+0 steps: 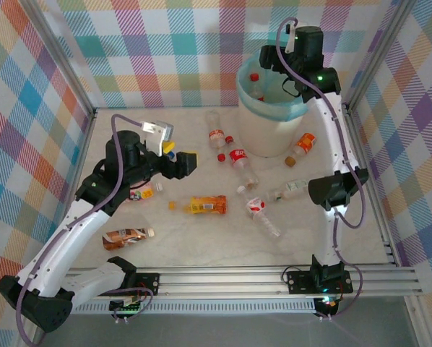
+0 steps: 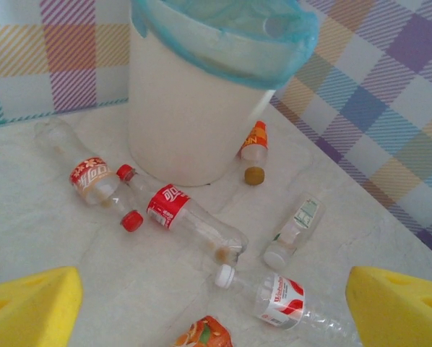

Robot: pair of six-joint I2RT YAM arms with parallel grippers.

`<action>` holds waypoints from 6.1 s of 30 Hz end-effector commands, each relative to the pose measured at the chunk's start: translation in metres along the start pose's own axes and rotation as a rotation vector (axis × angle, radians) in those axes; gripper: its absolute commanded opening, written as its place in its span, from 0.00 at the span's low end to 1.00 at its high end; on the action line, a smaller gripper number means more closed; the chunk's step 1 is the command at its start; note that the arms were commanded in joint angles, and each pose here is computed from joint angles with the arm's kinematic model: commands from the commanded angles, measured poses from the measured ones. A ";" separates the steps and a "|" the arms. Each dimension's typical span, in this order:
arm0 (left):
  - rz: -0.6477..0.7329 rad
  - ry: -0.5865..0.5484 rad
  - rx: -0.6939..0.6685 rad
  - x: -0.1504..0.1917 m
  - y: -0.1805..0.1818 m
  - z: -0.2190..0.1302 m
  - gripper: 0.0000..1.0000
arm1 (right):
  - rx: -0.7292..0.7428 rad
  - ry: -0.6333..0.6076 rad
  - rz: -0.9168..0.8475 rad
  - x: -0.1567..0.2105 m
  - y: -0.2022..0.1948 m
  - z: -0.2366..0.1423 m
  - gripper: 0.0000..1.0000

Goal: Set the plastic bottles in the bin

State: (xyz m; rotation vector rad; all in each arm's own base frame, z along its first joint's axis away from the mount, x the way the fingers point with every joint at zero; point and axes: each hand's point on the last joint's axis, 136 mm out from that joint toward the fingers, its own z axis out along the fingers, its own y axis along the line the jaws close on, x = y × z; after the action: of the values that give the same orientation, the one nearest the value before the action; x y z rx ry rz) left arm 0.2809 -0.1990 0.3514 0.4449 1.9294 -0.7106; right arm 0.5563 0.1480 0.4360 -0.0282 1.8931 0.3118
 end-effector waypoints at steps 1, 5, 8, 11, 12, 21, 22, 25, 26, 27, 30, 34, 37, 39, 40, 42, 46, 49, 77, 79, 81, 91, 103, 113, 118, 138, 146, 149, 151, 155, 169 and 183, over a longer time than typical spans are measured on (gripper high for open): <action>-0.069 0.001 -0.057 -0.010 0.002 -0.015 0.93 | -0.139 -0.061 0.008 -0.028 0.045 -0.046 0.84; -0.143 0.070 -0.147 -0.001 0.014 -0.022 0.92 | -0.238 -0.051 -0.053 -0.024 0.086 -0.074 0.84; -0.216 0.132 -0.249 0.011 0.029 -0.028 0.92 | -0.287 -0.030 -0.134 -0.011 0.116 -0.092 0.85; -0.311 0.185 -0.303 0.028 0.036 -0.031 0.92 | -0.309 0.018 -0.183 0.009 0.132 -0.106 0.85; -0.342 0.200 -0.308 0.033 0.037 -0.031 0.92 | -0.315 0.033 -0.190 0.015 0.135 -0.109 0.85; -0.581 0.342 -0.391 0.092 0.049 -0.037 0.96 | -0.499 0.170 -0.284 0.101 0.170 -0.136 0.82; -0.590 0.375 -0.419 0.104 0.054 -0.038 0.96 | -0.508 0.177 -0.320 0.113 0.173 -0.139 0.81; -0.601 0.477 -0.482 0.140 0.064 -0.038 0.95 | -0.542 0.199 -0.397 0.152 0.172 -0.148 0.81; -0.611 0.507 -0.486 0.150 0.065 -0.037 0.95 | -0.565 0.215 -0.405 0.164 0.170 -0.153 0.80; -0.635 0.525 -0.484 0.158 0.064 -0.035 0.95 | -0.575 0.229 -0.407 0.173 0.168 -0.156 0.80; -0.781 0.554 -0.445 0.180 0.056 -0.021 0.94 | -0.609 0.262 -0.396 0.199 0.162 -0.170 0.78; -1.028 0.492 -0.401 0.202 0.054 0.007 0.92 | -0.635 0.274 -0.361 0.220 0.156 -0.185 0.75; -1.163 0.398 -0.438 0.216 0.065 0.016 0.90 | -0.665 0.269 -0.325 0.229 0.156 -0.194 0.74; -1.204 0.343 -0.472 0.218 0.073 0.014 0.90 | -0.705 0.289 -0.333 0.237 0.159 -0.199 0.74; -1.210 0.318 -0.492 0.217 0.077 0.011 0.90 | -0.744 0.315 -0.358 0.245 0.164 -0.203 0.75; -1.213 0.283 -0.526 0.215 0.082 0.003 0.90 | -0.809 0.388 -0.441 0.263 0.173 -0.207 0.77; -1.200 0.226 -0.598 0.213 0.091 -0.016 0.91 | -0.844 0.564 -0.700 0.311 0.192 -0.208 0.80; -1.152 0.141 -0.715 0.214 0.108 -0.045 0.92 | -0.844 0.644 -0.838 0.341 0.208 -0.200 0.84; -0.928 -0.180 -0.921 0.196 0.140 -0.154 0.88 | -0.625 1.077 -1.180 0.502 0.239 -0.099 0.97; -0.915 -0.180 -0.919 0.194 0.140 -0.153 0.87 | -0.623 1.089 -1.189 0.507 0.238 -0.096 0.96; -0.900 -0.178 -0.918 0.190 0.140 -0.153 0.88 | -0.616 1.086 -1.190 0.508 0.239 -0.092 0.96; -0.793 -0.190 -0.985 0.182 0.149 -0.163 0.87 | -0.607 1.058 -1.171 0.502 0.249 -0.085 0.80; -0.661 -0.203 -1.006 0.149 0.149 -0.166 0.87 | -0.667 0.953 -1.103 0.444 0.271 -0.107 0.63; -0.531 -0.260 -1.011 0.097 0.147 -0.168 0.87 | -0.757 0.765 -0.929 0.354 0.297 -0.129 0.59; -0.418 -0.366 -0.949 0.019 0.135 -0.159 0.87 | -0.729 0.592 -0.842 0.273 0.293 -0.127 0.59; -0.309 -0.177 -0.172 -0.164 0.015 0.012 0.86 | -0.276 -0.378 -0.457 -0.074 0.137 -0.098 0.58; -0.427 0.025 0.018 -0.139 -0.018 0.058 0.84 | -0.080 -0.290 -0.390 -0.049 0.074 -0.016 0.56; -0.423 0.068 0.018 -0.127 -0.022 0.063 0.83 | -0.068 -0.243 -0.357 -0.030 0.064 0.007 0.55; -0.419 0.089 0.009 -0.120 -0.022 0.064 0.83 | -0.061 -0.217 -0.350 -0.019 0.061 0.019 0.55; -0.417 0.110 -0.012 -0.107 -0.018 0.064 0.83 | -0.044 -0.160 -0.333 0.005 0.052 0.038 0.56; -0.423 0.121 -0.048 -0.089 -0.009 0.061 0.86 | -0.012 -0.045 -0.176 0.058 0.010 0.067 0.61; -0.429 0.108 -0.062 -0.090 -0.006 0.062 0.86 | -0.028 -0.116 -0.141 0.028 0.014 0.041 0.76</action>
State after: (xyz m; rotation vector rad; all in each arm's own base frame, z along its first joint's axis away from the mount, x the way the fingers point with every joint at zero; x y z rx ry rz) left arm 0.3632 -0.2437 0.4006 0.0273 2.2155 -0.8911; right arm 0.5944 0.1738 0.3536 -0.1730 1.8710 0.1965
